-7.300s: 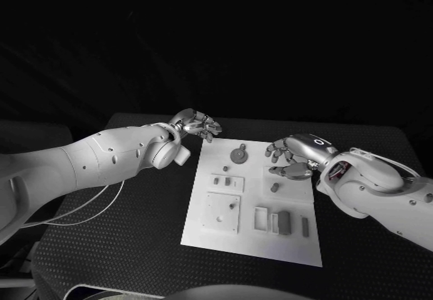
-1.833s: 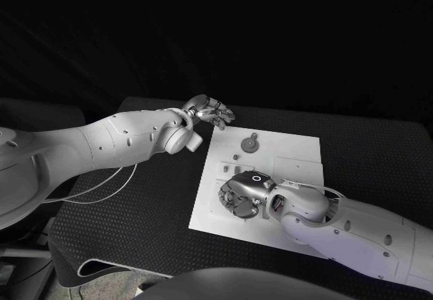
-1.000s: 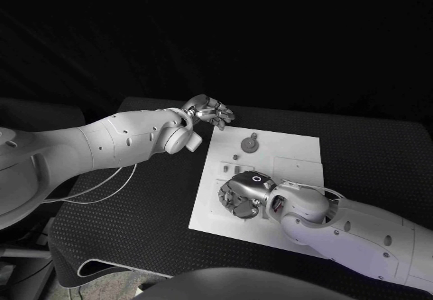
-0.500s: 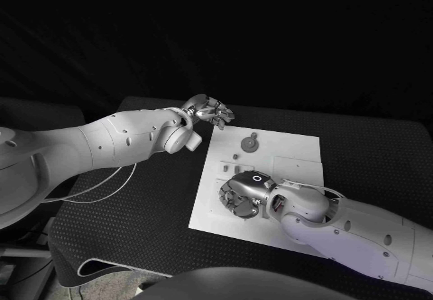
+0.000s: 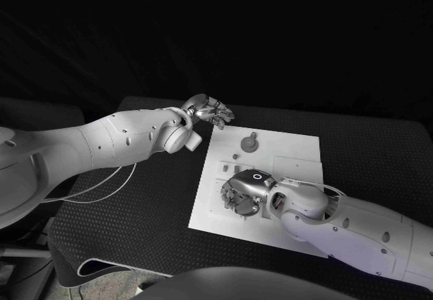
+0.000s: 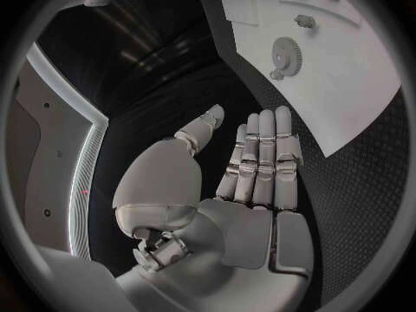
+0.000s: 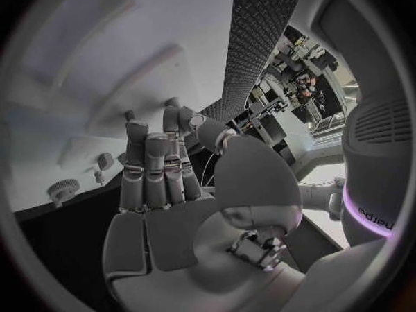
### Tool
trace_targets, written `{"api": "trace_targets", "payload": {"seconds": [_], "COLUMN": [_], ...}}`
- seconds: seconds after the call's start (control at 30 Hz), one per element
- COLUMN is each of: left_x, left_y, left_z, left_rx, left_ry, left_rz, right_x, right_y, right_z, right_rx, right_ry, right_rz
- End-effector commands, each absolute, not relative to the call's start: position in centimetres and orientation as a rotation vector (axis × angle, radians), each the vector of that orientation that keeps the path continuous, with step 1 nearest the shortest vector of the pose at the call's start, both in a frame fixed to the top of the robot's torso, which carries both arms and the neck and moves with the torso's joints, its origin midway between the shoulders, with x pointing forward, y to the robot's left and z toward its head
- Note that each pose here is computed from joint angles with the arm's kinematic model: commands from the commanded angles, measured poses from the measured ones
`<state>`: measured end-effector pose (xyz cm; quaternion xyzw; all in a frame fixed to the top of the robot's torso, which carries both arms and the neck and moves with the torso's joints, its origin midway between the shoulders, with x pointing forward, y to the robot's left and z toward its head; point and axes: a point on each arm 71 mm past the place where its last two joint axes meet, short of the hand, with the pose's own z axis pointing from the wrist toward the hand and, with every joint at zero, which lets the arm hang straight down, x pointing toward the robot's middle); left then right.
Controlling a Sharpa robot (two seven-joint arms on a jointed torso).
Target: Assemble the parts on the task board
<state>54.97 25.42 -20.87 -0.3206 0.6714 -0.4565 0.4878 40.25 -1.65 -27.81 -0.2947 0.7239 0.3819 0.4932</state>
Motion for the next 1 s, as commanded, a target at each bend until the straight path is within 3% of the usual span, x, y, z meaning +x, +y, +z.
{"api": "trace_targets", "payload": {"seconds": [0.03, 1.0], "left_x": [54.95, 54.92], "left_y": [25.22, 25.47], "left_z": [-20.76, -20.79], "left_rx": [-0.777, -0.779], "left_ry": [1.637, 1.641], "left_rz": [-1.129, -1.126], "right_x": [40.35, 40.66], "right_y": [-2.13, -2.86], "right_z": [-28.71, -28.58], "right_rx": [-0.746, -0.690], "right_ry": [1.805, 1.796], "right_rz": [0.870, 0.877]}}
